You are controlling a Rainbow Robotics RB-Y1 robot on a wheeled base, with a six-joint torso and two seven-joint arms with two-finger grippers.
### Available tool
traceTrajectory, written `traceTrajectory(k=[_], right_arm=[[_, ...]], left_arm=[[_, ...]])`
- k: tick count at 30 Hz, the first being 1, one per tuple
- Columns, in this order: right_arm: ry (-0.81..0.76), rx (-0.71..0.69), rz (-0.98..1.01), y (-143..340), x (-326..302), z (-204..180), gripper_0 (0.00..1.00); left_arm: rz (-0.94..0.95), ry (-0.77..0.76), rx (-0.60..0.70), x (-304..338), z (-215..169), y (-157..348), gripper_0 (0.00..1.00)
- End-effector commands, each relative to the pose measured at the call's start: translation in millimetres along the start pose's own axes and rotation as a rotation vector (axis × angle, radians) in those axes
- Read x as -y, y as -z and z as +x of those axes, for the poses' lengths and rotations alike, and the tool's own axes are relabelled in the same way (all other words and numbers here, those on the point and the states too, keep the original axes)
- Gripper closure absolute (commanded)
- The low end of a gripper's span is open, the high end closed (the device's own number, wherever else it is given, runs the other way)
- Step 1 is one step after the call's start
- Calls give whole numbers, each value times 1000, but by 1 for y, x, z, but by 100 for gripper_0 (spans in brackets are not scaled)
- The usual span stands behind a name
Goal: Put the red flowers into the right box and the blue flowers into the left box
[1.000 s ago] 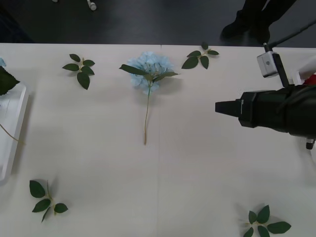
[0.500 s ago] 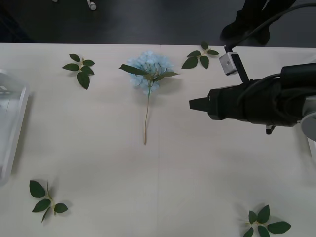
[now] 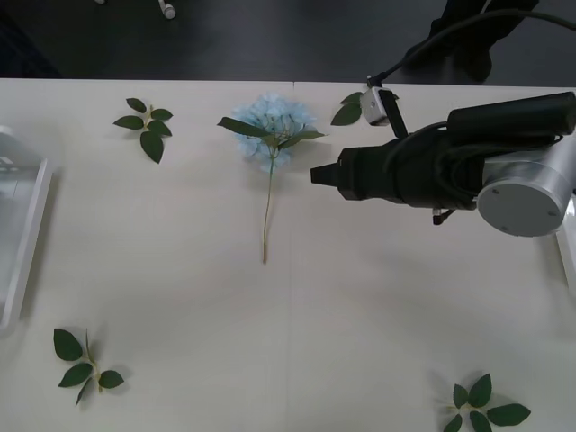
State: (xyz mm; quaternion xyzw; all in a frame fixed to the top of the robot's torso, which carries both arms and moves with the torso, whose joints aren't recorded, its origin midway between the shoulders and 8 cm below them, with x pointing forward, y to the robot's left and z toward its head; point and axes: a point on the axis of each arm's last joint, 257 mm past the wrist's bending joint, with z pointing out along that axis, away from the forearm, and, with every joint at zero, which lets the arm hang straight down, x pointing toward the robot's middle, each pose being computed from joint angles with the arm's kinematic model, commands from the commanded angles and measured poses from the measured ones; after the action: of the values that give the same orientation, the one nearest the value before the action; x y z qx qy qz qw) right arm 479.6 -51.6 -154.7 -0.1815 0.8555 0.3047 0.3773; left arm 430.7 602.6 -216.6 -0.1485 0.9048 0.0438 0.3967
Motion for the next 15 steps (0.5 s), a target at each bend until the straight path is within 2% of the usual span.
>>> traceTrajectory(k=[1,2,3,4,5,6,9,12,15], right_arm=[[-8,11,-9,-15,-14,-14,21],[-5,10,-8,-17,-15,-14,21],[-4,10,-2,-22,-13,-14,21],[-5,12,0,-24,-13,-16,21],[-11,13,1,-28,-13,-18,21],[-15,13,1,-32,-14,-19,21],[-38,8,-4,-47,-19,-21,21],[-52,2,1,-61,-21,-23,21],[-38,-6,24,-79,-19,-22,21]], left_arm=[[-38,-91,36,-12,-20,8,99],[-36,-92,35,-11,-20,8,90],[-34,-89,35,-10,-19,8,68],[-32,-90,33,-10,-18,8,61],[-27,-88,33,-8,-18,8,45],[-22,-86,35,-7,-18,8,34],[-8,-84,34,-3,-17,7,10],[13,-79,32,2,-15,6,1],[62,-63,37,16,-13,5,0]])
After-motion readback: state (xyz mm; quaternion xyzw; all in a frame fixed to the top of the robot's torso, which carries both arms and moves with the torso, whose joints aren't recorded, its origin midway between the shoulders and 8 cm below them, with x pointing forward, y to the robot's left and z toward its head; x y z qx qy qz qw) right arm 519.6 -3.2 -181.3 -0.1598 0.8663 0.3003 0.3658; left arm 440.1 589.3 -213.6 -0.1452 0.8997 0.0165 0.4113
